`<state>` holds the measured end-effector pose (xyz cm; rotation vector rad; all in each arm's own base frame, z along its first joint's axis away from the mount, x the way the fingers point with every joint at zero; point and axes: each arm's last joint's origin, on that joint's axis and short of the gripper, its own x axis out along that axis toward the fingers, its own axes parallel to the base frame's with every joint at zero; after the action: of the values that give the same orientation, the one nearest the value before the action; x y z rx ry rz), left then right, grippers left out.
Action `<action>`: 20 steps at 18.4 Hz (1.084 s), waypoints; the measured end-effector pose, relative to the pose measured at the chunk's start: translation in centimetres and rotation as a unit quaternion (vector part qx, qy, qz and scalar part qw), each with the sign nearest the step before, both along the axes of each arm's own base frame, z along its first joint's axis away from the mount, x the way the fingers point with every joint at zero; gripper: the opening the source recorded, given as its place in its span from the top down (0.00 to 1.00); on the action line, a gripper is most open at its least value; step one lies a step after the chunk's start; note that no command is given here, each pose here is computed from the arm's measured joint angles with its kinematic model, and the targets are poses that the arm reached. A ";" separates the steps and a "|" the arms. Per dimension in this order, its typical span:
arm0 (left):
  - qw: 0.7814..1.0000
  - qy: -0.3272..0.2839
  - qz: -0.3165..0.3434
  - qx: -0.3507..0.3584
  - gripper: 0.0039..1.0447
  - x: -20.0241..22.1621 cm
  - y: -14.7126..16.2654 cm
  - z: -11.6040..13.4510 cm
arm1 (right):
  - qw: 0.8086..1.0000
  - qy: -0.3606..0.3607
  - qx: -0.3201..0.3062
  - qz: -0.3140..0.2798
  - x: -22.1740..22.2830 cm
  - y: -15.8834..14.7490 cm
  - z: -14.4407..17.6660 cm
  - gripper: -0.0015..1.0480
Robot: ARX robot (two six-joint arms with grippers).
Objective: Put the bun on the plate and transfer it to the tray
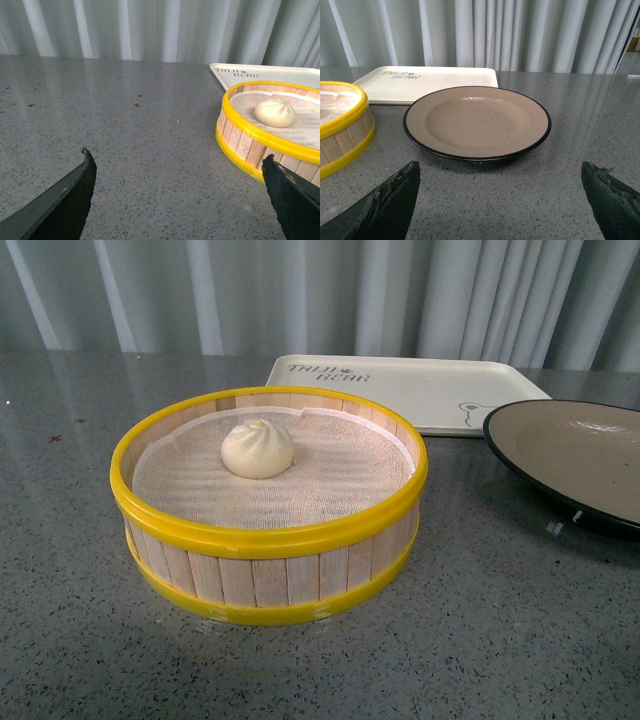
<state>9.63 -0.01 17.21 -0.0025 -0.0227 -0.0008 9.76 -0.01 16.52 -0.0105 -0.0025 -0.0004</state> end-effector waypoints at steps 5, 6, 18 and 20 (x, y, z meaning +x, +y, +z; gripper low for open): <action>1.000 0.000 0.000 0.000 0.06 0.0 0.0 0.0 | 1.000 0.000 0.000 0.000 0.0 0.0 0.0 0.08; 1.000 0.000 0.000 0.000 0.06 0.0 0.0 0.0 | 1.000 0.000 0.000 0.000 0.0 0.0 0.0 0.08; 0.998 0.039 0.026 -0.040 0.06 0.3 0.0 -0.2 | 1.000 0.000 0.000 0.000 0.0 0.0 0.0 0.08; 0.994 0.042 -0.006 -0.104 0.06 2.4 0.0 1.2 | 1.000 0.000 0.000 0.000 0.0 0.0 0.0 0.08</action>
<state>12.02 -0.03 18.38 -0.2113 0.0609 -0.0105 9.76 -0.01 16.52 -0.0105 -0.0025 0.0004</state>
